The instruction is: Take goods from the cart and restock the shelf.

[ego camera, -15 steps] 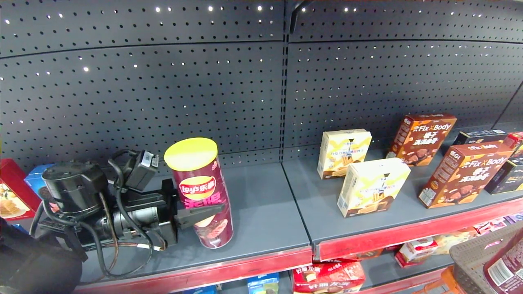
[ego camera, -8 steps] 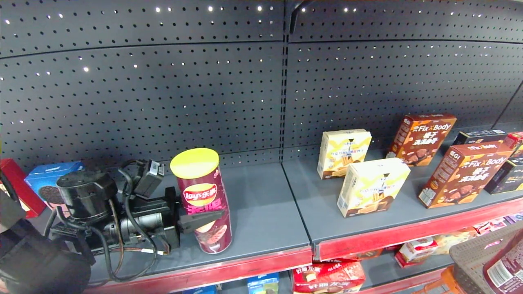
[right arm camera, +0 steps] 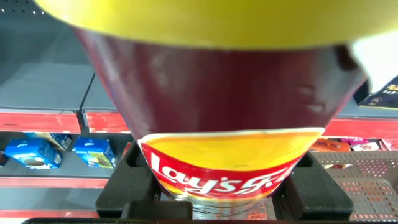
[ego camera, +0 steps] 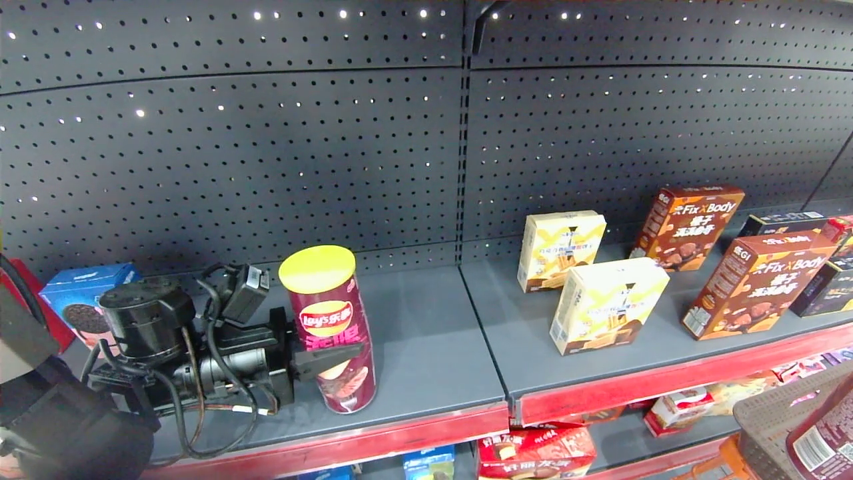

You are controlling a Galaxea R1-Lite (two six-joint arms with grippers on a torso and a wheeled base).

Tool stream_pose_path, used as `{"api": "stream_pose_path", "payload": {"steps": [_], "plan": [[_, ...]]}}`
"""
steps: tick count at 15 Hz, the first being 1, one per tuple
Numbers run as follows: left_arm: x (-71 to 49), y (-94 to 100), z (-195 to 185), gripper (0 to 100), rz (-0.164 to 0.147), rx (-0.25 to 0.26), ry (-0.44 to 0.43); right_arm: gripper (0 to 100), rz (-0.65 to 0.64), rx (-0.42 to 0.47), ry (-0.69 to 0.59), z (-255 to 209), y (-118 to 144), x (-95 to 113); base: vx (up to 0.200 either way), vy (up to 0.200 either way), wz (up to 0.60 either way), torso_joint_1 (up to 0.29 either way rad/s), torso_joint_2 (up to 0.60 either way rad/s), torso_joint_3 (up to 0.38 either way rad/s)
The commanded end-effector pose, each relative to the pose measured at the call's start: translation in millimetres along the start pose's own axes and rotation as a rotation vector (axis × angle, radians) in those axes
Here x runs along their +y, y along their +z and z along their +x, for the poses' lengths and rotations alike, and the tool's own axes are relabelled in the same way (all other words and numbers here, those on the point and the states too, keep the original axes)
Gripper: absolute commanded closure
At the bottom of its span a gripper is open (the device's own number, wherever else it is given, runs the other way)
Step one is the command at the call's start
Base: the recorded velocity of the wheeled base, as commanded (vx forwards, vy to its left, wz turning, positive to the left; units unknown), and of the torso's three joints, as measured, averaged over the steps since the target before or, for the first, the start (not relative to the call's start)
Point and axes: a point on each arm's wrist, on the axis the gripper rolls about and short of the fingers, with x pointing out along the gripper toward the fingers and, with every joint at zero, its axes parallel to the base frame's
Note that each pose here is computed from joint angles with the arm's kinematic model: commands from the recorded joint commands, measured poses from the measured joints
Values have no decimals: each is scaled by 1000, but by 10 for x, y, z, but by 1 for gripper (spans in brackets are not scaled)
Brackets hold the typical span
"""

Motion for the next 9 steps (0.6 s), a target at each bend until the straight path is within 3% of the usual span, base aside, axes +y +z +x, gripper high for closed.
{"api": "stream_pose_path", "payload": {"steps": [1,5,6,9], "plan": [[8,-37,7,100,-13,8,1,100,-1,4,1,-2,-20,1,0,0,0,0,0,0],[10,-75,9,100,-24,15,2,100,0,1,-2,-11,-23,0,0,0,0,0,0,0],[10,-82,9,0,-25,17,5,100,0,0,-2,-11,-18,-1,0,0,0,0,0,0],[-15,-118,-9,0,-39,29,26,100,0,1,-2,-8,-19,-1,0,0,0,0,0,0]]}}
